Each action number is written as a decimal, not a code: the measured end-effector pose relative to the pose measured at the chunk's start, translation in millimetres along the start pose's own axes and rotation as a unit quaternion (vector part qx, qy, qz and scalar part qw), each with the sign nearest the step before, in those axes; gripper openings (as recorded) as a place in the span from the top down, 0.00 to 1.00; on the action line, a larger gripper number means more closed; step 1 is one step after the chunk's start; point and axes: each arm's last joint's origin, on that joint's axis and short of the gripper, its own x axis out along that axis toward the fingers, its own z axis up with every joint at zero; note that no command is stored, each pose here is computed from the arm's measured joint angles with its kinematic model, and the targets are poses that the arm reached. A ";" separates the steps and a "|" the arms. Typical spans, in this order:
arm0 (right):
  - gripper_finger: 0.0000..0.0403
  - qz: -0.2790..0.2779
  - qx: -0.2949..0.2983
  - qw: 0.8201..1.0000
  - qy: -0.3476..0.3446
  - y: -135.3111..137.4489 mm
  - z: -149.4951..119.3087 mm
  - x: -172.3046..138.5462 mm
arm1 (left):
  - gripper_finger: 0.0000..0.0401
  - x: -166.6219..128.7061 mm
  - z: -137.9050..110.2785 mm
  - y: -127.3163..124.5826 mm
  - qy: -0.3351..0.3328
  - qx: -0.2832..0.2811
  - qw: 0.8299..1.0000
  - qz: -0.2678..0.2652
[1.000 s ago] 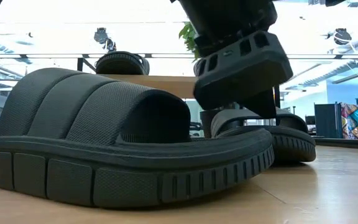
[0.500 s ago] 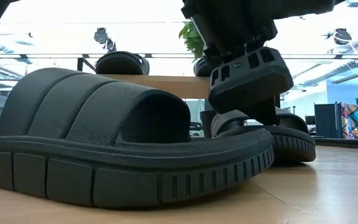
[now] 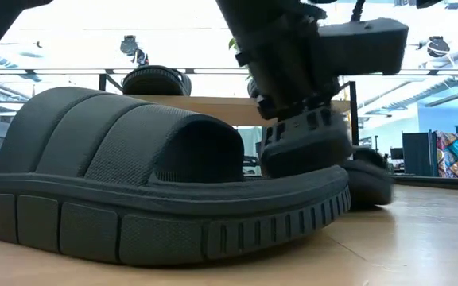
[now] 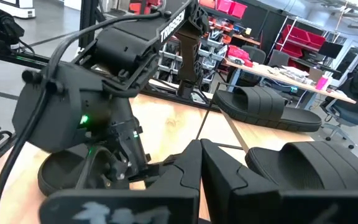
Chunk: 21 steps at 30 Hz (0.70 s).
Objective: Pick and place slides into the shelf
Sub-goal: Put the black slide under the shelf
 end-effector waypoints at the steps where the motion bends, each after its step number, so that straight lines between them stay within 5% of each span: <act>1: 1.00 0.000 0.000 1.000 0.000 0.0 0.0 0.0 | 0.64 -0.7 -1.0 -0.8 0.005 0.004 1.000 0.014; 6: 1.00 0.000 -0.001 1.000 0.000 0.0 0.0 0.0 | 0.96 -9.7 -0.5 -7.6 0.007 0.035 0.996 0.087; 15: 1.00 0.000 0.000 1.000 0.000 0.0 0.0 0.0 | 0.99 -25.0 8.4 -0.9 -0.007 -0.007 0.979 0.204; 21: 1.00 0.000 0.000 1.000 0.000 0.0 0.1 0.0 | 1.00 -17.6 9.1 14.2 -0.004 -0.041 0.982 0.187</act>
